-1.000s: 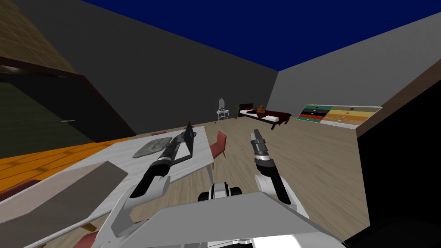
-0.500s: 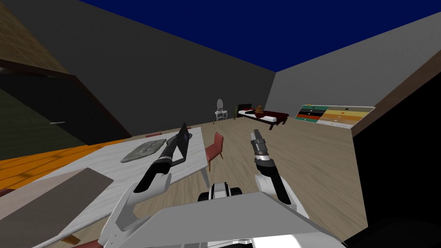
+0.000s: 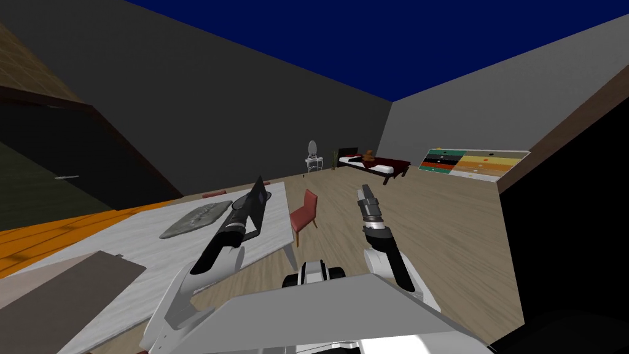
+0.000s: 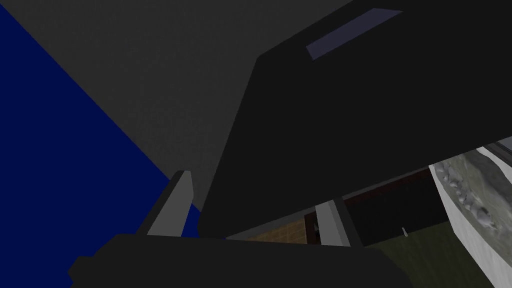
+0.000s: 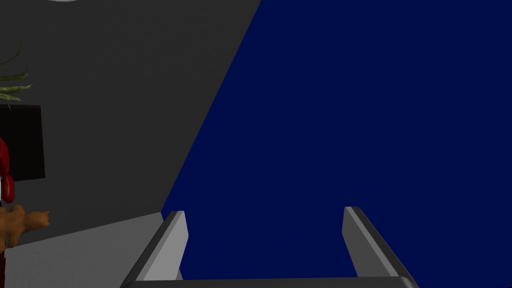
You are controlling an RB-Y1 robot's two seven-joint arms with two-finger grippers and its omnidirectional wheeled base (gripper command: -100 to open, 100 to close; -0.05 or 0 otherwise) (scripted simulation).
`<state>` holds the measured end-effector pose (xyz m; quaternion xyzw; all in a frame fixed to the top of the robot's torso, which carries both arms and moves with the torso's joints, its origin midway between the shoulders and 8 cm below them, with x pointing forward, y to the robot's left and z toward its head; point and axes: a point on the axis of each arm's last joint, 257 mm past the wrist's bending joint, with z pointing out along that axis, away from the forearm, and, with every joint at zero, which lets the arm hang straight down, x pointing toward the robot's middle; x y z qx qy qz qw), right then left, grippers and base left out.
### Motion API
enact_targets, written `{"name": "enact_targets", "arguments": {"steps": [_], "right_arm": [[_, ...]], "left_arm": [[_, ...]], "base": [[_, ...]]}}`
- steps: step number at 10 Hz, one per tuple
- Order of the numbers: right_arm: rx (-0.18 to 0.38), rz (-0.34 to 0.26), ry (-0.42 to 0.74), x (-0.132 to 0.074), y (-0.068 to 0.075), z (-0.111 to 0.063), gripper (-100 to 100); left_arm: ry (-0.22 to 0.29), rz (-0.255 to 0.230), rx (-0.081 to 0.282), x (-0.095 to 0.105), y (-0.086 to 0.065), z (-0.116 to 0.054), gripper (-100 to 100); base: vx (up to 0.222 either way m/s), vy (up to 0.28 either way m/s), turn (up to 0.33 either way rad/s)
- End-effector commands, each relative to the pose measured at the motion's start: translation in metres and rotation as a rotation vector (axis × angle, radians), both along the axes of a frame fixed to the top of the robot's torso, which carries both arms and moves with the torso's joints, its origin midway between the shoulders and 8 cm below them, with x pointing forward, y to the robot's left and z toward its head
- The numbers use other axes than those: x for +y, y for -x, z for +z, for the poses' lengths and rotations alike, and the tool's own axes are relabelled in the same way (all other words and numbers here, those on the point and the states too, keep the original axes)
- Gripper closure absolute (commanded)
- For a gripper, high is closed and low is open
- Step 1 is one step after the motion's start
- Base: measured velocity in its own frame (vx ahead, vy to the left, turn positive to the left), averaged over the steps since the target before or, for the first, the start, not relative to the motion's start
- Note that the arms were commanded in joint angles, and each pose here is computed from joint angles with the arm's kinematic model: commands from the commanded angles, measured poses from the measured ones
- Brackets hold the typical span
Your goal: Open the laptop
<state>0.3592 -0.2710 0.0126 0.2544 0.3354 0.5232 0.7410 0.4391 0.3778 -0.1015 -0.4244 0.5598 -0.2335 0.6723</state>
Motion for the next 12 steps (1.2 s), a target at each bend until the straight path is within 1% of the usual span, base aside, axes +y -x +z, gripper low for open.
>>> {"name": "enact_targets", "arguments": {"steps": [1,8,9,10,11,12], "right_arm": [[0.0,0.0,0.0,0.0,0.0,0.0,0],[0.0,0.0,0.0,0.0,0.0,0.0,0],[0.0,0.0,0.0,0.0,0.0,0.0,0],[0.0,0.0,0.0,0.0,0.0,0.0,0],[0.0,0.0,0.0,0.0,0.0,0.0,0],[0.0,0.0,0.0,0.0,0.0,0.0,0]], "left_arm": [[0.11,-0.013,-0.035,-0.007,-0.006,-0.005,100],[0.37,-0.043,-0.117,-0.025,-0.019,-0.014,100],[0.334,-0.067,-0.15,-0.035,-0.022,0.006,100],[0.378,-0.084,-0.167,-0.039,-0.027,0.004,100],[0.417,-0.091,-0.173,-0.04,-0.031,-0.003,100],[0.418,-0.09,-0.17,-0.04,-0.031,-0.005,100]], "base": [[-0.038,0.102,0.059],[-0.04,0.095,0.037],[-0.01,0.022,-0.037],[-0.019,0.011,0.03],[-0.037,0.047,0.089],[-0.011,0.039,0.008]]}}
